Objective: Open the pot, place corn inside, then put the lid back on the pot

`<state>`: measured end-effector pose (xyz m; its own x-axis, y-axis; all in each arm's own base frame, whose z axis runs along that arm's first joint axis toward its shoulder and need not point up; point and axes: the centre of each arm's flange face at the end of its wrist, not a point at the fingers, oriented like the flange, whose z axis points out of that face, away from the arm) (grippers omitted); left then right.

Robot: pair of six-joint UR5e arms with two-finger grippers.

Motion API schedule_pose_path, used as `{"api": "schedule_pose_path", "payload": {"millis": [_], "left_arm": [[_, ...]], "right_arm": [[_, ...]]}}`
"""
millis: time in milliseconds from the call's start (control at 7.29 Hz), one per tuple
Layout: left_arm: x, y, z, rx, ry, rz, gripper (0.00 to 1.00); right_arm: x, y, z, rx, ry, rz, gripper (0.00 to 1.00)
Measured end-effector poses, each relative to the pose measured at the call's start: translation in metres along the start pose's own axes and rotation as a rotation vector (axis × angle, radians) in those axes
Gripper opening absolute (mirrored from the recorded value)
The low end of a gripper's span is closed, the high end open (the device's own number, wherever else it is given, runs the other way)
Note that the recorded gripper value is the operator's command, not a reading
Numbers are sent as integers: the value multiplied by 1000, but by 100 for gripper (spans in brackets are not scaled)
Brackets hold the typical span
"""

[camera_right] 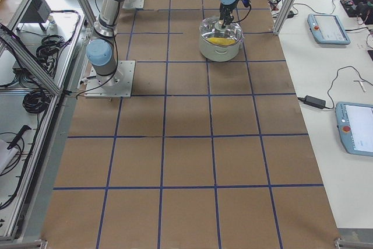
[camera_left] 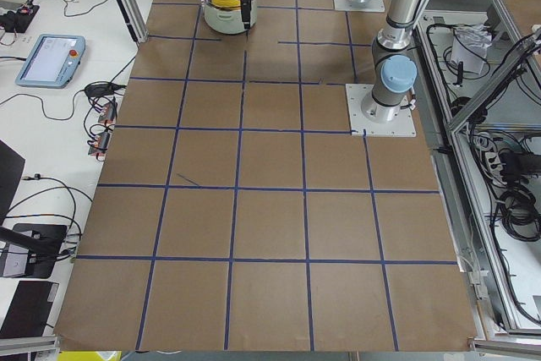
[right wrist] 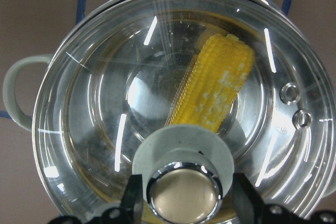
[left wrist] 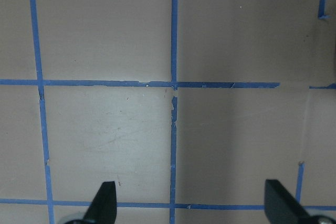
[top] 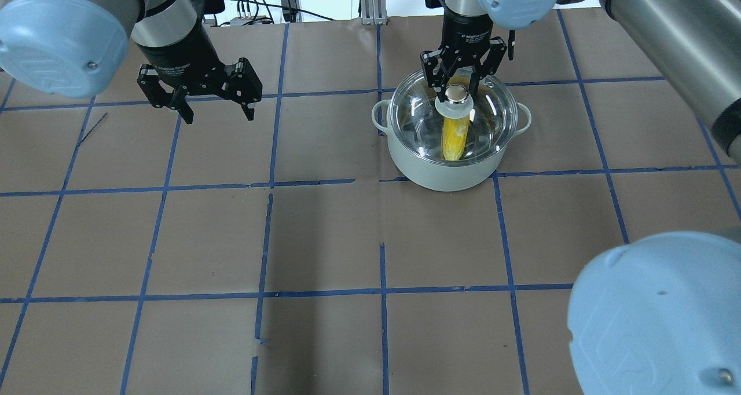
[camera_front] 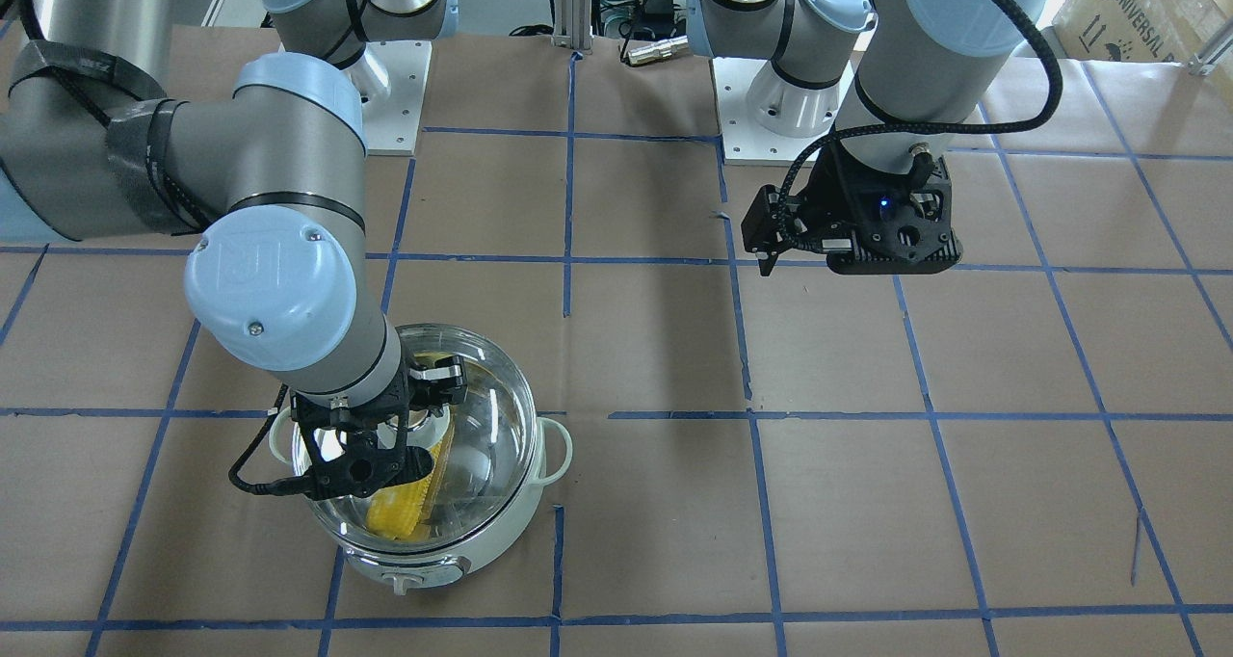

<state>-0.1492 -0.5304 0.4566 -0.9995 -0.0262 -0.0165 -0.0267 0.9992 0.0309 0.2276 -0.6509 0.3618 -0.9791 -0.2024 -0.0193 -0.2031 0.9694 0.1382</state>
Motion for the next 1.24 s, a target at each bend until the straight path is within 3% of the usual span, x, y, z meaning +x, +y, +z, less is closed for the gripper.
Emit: {"api": "schedule_pose_path", "payload": {"millis": [275,549,961,1235], "left_arm": [[0,0,0,-1,0,0,100],[0,0,0,-1,0,0,100],[0,0,0,-1,1,0,100],[0,0,0,1,1,-1,100]], "right_arm": [[0,2,-2,5,1,16,72],[2,25,-29,33,4,8,73],[9,125,-93,124,19,25,74],[9,183,-102,152,40,38,78]]}}
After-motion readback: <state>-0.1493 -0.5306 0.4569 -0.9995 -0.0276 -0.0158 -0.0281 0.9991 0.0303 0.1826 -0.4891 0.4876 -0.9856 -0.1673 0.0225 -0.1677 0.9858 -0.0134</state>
